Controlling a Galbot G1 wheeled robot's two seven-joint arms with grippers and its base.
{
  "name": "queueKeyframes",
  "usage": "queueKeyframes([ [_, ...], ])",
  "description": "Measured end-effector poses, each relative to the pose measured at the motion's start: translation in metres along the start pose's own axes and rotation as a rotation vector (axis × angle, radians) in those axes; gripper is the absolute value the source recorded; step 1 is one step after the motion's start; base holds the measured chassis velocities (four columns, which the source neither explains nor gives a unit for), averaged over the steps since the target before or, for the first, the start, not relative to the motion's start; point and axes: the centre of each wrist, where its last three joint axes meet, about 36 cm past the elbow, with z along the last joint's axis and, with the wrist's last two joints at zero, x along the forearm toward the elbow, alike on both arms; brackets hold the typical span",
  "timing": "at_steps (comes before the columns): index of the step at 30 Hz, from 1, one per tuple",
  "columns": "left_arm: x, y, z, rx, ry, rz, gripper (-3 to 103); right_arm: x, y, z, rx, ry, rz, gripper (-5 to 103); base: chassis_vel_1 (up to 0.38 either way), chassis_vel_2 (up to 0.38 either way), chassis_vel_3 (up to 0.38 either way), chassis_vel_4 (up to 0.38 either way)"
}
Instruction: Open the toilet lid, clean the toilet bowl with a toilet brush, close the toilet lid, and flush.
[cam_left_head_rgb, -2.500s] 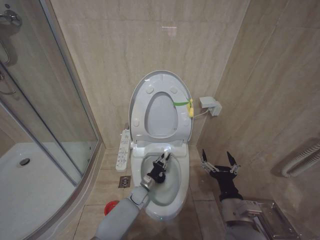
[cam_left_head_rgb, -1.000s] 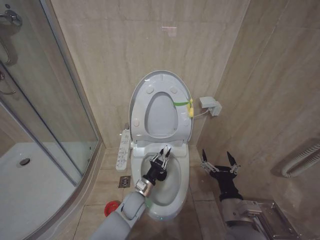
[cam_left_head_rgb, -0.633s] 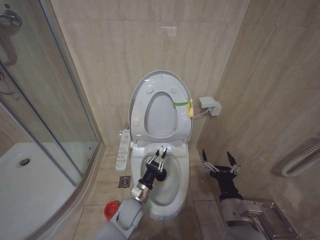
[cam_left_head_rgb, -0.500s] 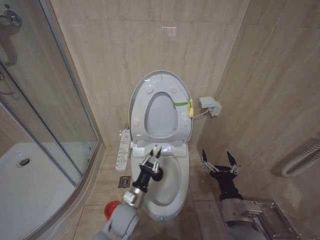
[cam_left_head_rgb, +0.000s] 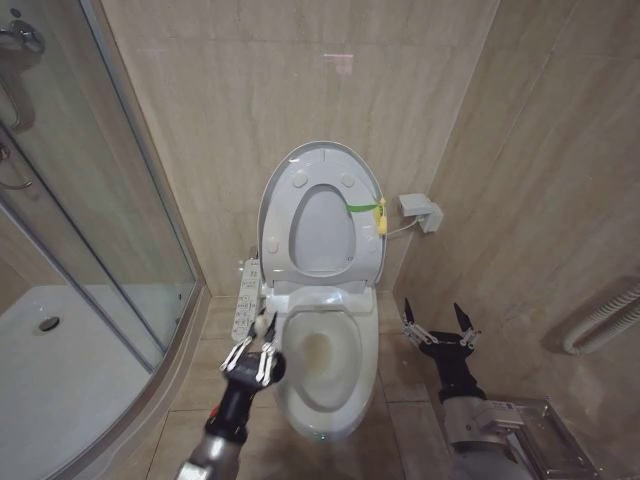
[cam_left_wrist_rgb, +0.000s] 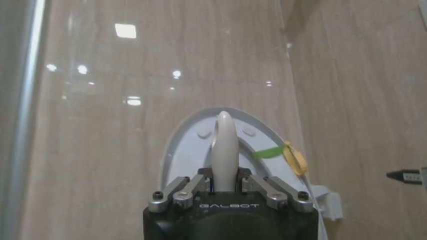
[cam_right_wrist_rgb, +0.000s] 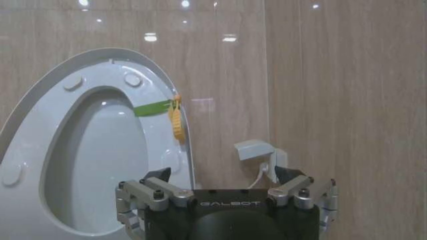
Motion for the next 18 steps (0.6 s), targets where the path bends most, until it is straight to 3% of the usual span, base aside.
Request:
queueKeyframes([
  [5, 0.014, 0.009, -0.024, -0.047, -0.016, -0.045, 21, 0.0, 0.0, 0.0, 0.0, 0.0, 0.001, 100, 0.0, 0.0, 0.0, 0.0],
  [8, 0.021, 0.018, -0.023, -0.077, -0.01, -0.078, 21, 0.0, 0.0, 0.0, 0.0, 0.0, 0.0, 100, 0.0, 0.0, 0.0, 0.0],
  [15, 0.042, 0.046, 0.023, -0.149, 0.05, -0.179, 21, 0.0, 0.0, 0.0, 0.0, 0.0, 0.0, 100, 0.0, 0.0, 0.0, 0.0],
  [18, 0.046, 0.051, 0.035, -0.153, 0.069, -0.205, 21, 0.0, 0.0, 0.0, 0.0, 0.0, 0.0, 100, 0.0, 0.0, 0.0, 0.0],
])
